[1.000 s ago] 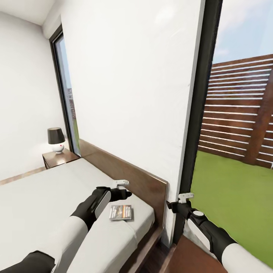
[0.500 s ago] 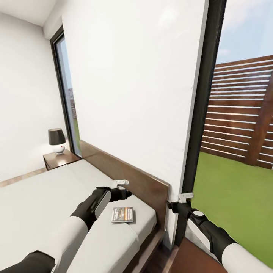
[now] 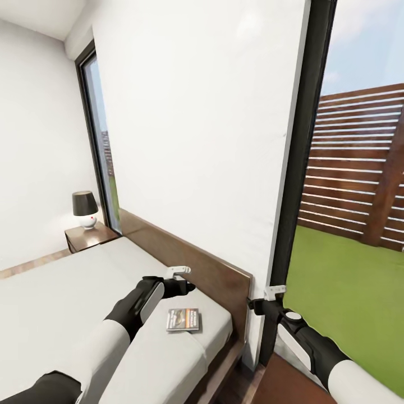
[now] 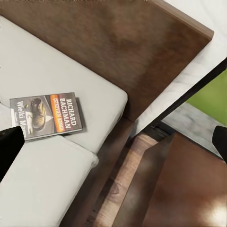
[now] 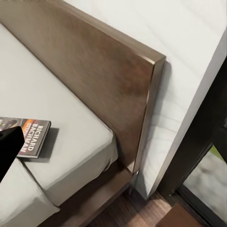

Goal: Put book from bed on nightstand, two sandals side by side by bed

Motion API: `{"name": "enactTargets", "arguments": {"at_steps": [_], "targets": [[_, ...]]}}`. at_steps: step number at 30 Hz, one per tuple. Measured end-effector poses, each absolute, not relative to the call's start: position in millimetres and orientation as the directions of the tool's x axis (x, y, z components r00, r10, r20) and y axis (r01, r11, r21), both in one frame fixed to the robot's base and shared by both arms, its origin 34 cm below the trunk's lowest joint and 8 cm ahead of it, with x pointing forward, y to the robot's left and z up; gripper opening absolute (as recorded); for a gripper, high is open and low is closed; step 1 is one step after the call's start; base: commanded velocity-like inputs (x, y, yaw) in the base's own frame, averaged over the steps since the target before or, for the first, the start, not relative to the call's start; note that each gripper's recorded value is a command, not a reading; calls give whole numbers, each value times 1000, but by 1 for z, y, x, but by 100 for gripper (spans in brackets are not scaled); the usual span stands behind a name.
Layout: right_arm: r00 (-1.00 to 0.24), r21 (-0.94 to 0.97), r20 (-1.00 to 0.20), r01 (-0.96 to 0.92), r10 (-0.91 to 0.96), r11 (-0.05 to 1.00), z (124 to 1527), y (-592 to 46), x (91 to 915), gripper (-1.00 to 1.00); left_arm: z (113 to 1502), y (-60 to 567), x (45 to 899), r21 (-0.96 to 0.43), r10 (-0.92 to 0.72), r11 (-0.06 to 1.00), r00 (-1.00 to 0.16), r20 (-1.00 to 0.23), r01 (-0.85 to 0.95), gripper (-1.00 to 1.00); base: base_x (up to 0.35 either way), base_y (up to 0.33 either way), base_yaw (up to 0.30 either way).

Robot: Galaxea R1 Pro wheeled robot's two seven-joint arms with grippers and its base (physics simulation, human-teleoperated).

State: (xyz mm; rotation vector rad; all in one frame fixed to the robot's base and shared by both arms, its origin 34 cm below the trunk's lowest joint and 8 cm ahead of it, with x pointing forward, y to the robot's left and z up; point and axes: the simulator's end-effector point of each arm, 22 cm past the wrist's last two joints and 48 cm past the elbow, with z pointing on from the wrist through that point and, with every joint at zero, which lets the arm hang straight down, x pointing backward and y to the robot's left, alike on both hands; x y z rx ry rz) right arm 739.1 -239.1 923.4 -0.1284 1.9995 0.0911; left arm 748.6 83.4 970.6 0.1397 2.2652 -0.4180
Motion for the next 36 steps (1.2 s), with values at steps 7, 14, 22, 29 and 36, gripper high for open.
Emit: {"name": "enactTargets", "arguments": {"at_steps": [7,14,22,29,36], "targets": [[-415,5,-908,-134,-51,991,929,-238,738,100,976,84,748,-252,-35,939,-665,-746,233,100,0,0,0],[-412,6,-910,-136,-51,991,930,-237,738,100,977,83,748,-253,-37,939,-662,-749,233,100,0,0,0],[-404,7,-913,-135,-49,991,932,-238,739,100,975,90,749,-243,-32,943,-664,-747,229,100,0,0,0],[-409,6,-911,-141,-53,990,929,-235,738,100,972,92,748,-239,-29,945,-668,-743,225,100,0,0,0],[-411,9,-910,-134,-48,991,938,-239,736,100,978,98,747,-237,-34,948,-673,-739,213,100,0,0,0]]}}
